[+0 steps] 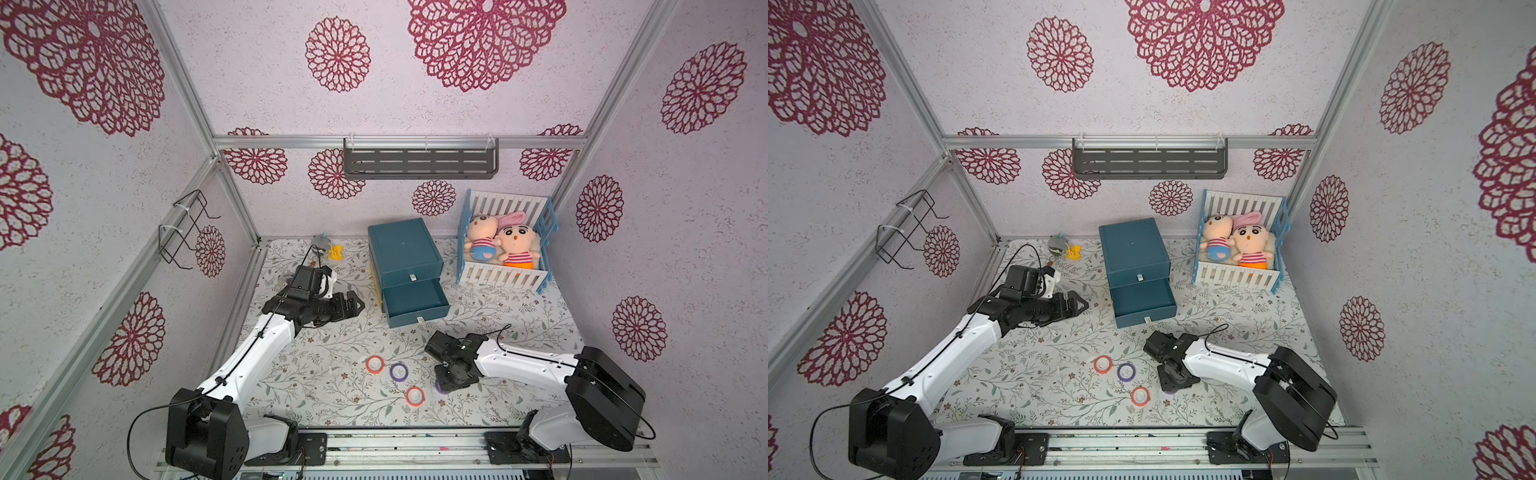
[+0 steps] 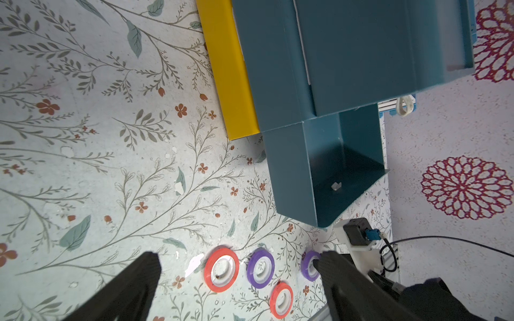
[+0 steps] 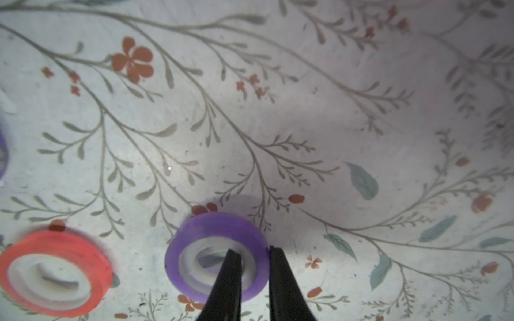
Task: Place the transparent tape into the drawer according to color
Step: Pick up the tape at the center of the board, then place the tape in the drawer.
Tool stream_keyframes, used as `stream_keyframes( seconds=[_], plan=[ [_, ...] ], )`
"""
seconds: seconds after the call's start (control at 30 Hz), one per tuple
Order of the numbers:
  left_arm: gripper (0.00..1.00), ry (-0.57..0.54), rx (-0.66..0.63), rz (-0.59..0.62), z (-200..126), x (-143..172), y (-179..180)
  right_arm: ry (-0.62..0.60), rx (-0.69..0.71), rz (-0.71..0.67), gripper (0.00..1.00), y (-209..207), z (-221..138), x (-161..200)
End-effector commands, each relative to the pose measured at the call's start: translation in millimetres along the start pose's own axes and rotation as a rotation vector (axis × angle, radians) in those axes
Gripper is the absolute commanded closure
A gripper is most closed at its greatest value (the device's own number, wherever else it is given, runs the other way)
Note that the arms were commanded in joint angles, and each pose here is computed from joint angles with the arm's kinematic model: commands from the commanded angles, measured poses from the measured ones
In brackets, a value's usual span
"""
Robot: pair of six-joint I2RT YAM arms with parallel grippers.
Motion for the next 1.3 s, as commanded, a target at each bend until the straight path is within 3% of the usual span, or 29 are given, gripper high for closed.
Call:
stream_keyframes(
  seconds=[0.0, 0.5, 0.9, 1.27],
  plan=[
    [0.03, -0.023, 0.023, 0.016, -7.7, -6.2, -5.6, -0.076, -0.005, 0.011, 1.00, -4.4, -20.3, -15.8],
    [0.03, 0.001, 0.021, -0.001, -5.7, 0.0, -2.0, -0.233, -0.009, 0.051, 1.00, -25.8, -87.5, -63.1],
    [0.03, 0.012, 0.018, -0.007, -5.2, 8.5, 2.9, -0.420, 0.006, 0.070, 1.00, -37.3, -157.0, -136.8],
    [0.03, 0.020, 0.017, -0.010, -6.7, 15.8, 6.7, -0.483, 0.044, 0.073, 1.00, -53.4, -166.6, -191.9]
  ],
)
Point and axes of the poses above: each gripper's point midway between its finger pads, its own z axis out along the fingers, its own y axis along the line the jaws close on, x = y × z, the point moved 4 cm from there along -z, back along the fingers, and after that the axes turned 8 degrees about -z, right-handed, at the moved point
